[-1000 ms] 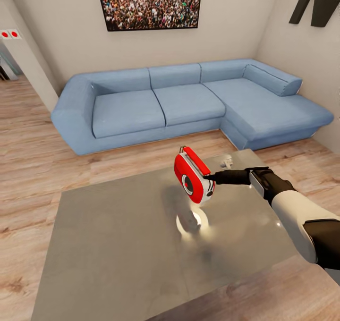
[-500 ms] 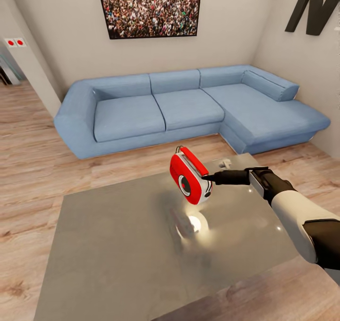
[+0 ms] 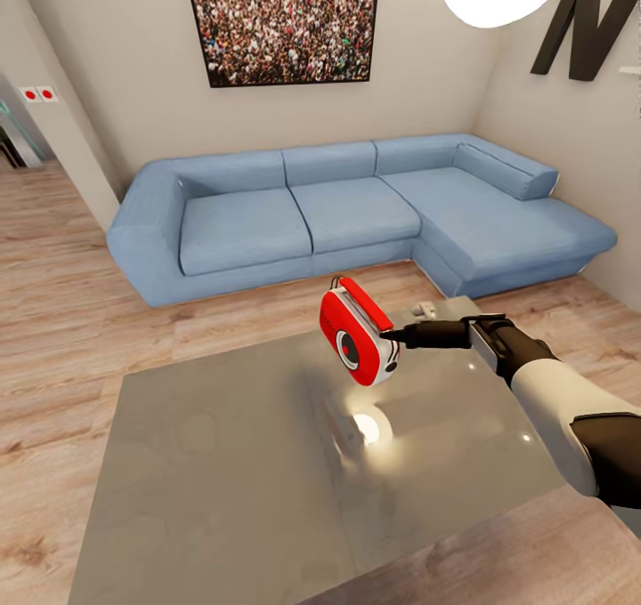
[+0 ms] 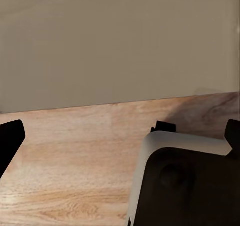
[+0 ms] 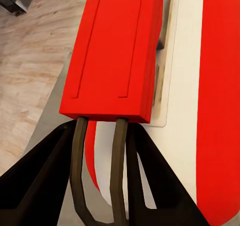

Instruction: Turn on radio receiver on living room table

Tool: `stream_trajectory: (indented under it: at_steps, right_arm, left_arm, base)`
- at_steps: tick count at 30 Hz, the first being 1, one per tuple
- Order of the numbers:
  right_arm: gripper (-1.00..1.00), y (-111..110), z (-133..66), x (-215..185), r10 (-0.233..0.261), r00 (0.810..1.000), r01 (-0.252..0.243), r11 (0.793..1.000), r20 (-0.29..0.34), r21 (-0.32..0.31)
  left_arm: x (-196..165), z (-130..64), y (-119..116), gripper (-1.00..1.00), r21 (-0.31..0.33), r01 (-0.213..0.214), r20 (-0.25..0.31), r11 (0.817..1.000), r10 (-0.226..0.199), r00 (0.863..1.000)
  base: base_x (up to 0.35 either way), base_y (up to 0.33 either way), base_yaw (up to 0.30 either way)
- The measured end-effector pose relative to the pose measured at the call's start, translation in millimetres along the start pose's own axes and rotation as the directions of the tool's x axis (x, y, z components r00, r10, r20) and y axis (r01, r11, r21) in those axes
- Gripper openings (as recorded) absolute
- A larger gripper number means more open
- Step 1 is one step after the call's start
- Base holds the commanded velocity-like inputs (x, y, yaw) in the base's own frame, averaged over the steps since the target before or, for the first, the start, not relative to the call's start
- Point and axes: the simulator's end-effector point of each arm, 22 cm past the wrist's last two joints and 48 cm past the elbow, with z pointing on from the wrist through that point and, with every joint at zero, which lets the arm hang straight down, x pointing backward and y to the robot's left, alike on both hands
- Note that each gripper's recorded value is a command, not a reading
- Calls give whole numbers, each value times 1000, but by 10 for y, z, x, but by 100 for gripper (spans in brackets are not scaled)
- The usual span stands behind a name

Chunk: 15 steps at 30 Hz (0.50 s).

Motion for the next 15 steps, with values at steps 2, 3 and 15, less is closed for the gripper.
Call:
stream_trajectory:
  at_steps: [2, 3, 15]
  right_arm:
    - [-100, 16, -6, -13, -3, 1000, 3, 1000, 1, 0]
    - [-100, 23, -11, -24, -5, 1000, 5, 1000, 3, -1]
    - [-100, -233, -34, 5, 19, 1000, -19, 992, -1, 122]
  left_arm:
    - [-12, 0, -2, 100, 1, 2, 3, 1000, -2, 1000]
    - [-17, 1, -2, 100, 1, 3, 4, 1000, -3, 1000]
    - [-483, 45, 5, 100, -1, 21, 98, 1000, -20, 995]
  base:
    - [0, 0, 0]
    - [0, 0, 0]
    - [0, 0, 0]
